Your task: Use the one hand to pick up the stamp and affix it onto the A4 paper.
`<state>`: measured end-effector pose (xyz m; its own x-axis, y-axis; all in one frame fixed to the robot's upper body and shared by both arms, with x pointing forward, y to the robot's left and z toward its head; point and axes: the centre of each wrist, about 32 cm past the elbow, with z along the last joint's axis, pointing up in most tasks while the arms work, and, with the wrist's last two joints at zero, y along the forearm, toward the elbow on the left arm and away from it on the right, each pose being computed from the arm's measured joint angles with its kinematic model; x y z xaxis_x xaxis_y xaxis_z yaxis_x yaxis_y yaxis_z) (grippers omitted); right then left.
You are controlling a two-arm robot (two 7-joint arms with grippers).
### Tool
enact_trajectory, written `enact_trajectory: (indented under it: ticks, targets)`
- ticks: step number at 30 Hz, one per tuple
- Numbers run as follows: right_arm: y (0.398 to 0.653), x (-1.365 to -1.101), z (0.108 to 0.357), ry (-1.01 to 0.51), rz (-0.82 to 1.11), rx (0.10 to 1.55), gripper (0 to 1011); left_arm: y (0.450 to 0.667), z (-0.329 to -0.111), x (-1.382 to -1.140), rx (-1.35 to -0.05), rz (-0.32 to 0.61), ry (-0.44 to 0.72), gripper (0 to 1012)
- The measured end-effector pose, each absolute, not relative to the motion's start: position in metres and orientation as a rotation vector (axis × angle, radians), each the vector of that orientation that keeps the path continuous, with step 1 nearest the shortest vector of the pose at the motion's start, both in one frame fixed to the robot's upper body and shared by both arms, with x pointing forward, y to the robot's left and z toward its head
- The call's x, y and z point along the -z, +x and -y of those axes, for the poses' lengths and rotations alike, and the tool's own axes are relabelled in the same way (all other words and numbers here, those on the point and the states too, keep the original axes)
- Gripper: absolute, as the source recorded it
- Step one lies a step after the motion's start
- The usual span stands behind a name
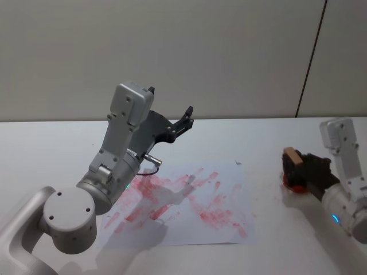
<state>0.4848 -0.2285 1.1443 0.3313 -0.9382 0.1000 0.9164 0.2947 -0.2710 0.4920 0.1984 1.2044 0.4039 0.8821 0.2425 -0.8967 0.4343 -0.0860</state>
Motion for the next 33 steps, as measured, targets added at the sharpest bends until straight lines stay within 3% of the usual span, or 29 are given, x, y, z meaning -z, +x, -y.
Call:
enact_trajectory:
  ticks: [16,33]
  targets:
    - [0.495,-1.164,0.193,-0.196,-0.092,1.055,220,0.492,-0.198,-1.204,-1.124,0.268,0.061,1001]
    - [0.511,-1.152,0.161,-0.372,-0.116,0.901,220,0.492,-0.198,-1.204,-1.124,0.268,0.061,1001]
